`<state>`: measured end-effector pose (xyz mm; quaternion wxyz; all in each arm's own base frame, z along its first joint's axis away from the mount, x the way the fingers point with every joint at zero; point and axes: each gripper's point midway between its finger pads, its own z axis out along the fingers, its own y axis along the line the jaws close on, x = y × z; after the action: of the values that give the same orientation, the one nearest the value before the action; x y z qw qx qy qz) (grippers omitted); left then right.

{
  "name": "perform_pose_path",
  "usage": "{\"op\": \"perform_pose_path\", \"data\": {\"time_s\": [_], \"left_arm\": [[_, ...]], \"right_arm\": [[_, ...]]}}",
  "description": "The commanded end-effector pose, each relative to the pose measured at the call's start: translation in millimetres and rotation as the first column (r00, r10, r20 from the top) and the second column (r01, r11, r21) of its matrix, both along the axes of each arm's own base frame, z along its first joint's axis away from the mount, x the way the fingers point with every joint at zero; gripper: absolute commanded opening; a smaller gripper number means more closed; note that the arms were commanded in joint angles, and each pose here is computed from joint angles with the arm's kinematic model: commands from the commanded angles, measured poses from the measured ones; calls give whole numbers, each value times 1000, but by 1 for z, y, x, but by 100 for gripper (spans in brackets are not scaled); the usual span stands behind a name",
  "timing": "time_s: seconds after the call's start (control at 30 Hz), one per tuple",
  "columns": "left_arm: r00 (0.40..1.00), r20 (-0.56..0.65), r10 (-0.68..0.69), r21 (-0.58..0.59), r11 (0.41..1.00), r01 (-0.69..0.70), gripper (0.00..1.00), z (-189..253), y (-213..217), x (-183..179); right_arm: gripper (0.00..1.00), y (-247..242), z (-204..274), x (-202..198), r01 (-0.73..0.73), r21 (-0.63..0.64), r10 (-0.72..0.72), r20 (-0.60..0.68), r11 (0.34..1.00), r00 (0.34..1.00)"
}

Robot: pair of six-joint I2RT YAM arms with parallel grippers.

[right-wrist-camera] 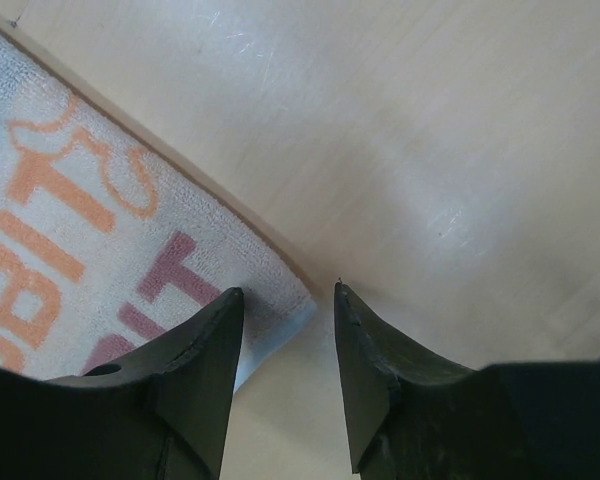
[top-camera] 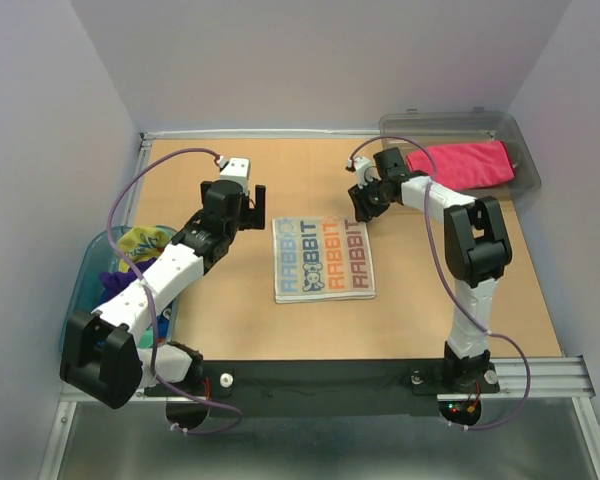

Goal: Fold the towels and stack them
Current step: Fold the towel

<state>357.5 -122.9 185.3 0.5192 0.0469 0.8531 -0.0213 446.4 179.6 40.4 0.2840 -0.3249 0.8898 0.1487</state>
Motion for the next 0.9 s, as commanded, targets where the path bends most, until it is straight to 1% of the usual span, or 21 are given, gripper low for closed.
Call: {"op": "perform_pose_path", "data": {"time_s": [0.0,0.13,0.2,0.3,0.33,0.37,0.4,0.47,0.53,0.57,0.67,0.7,0.77,0.8,0.87], "left_arm": [[998,49,-28,2,1000,28,99,11,-1,2],[997,38,-69,5,998,69,99,8,-7,1],[992,57,-112,-10,994,113,99,10,-15,3],[988,47,-144,6,990,144,99,8,-22,9],[987,38,-153,37,988,152,99,5,-21,12],[988,35,-151,44,988,149,99,9,-22,15],[989,8,-146,55,988,145,99,0,-22,20],[989,2,-149,63,987,149,99,0,-26,29],[988,-33,-149,88,985,151,99,-15,-30,38],[986,-53,-159,110,980,164,99,-22,-33,46],[982,-68,-179,139,973,187,98,-28,-39,61],[977,-104,-188,156,967,202,96,-44,-41,66],[969,-113,-218,157,959,235,94,-45,-46,77],[951,-146,-273,142,945,294,91,-59,-56,78],[932,-170,-320,141,928,344,86,-63,-62,84]], "right_arm": [[47,3,5,11,-24,7,24,16,1000,1000],[47,1,-11,7,-29,-4,29,-15,1000,999],[47,2,-19,1,-41,1,41,-40,999,998],[47,3,-27,-9,-55,7,56,-73,998,996],[46,3,-29,-11,-60,8,61,-82,998,995],[43,2,-31,-13,-62,7,63,-90,998,994],[37,0,-34,-19,-67,1,67,-108,998,992],[32,-2,-37,-22,-70,-11,68,-116,997,991],[24,-6,-41,-28,-77,-28,73,-130,997,989],[22,-7,-44,-30,-79,-34,73,-137,996,988],[13,-11,-50,-33,-77,-54,68,-153,996,986],[8,-12,-52,-34,-82,-59,72,-158,995,985],[4,-12,-55,-36,-86,-62,75,-165,994,983],[4,-12,-57,-37,-87,-62,76,-171,994,982],[3,-12,-59,-39,-88,-62,76,-180,994,981]]}}
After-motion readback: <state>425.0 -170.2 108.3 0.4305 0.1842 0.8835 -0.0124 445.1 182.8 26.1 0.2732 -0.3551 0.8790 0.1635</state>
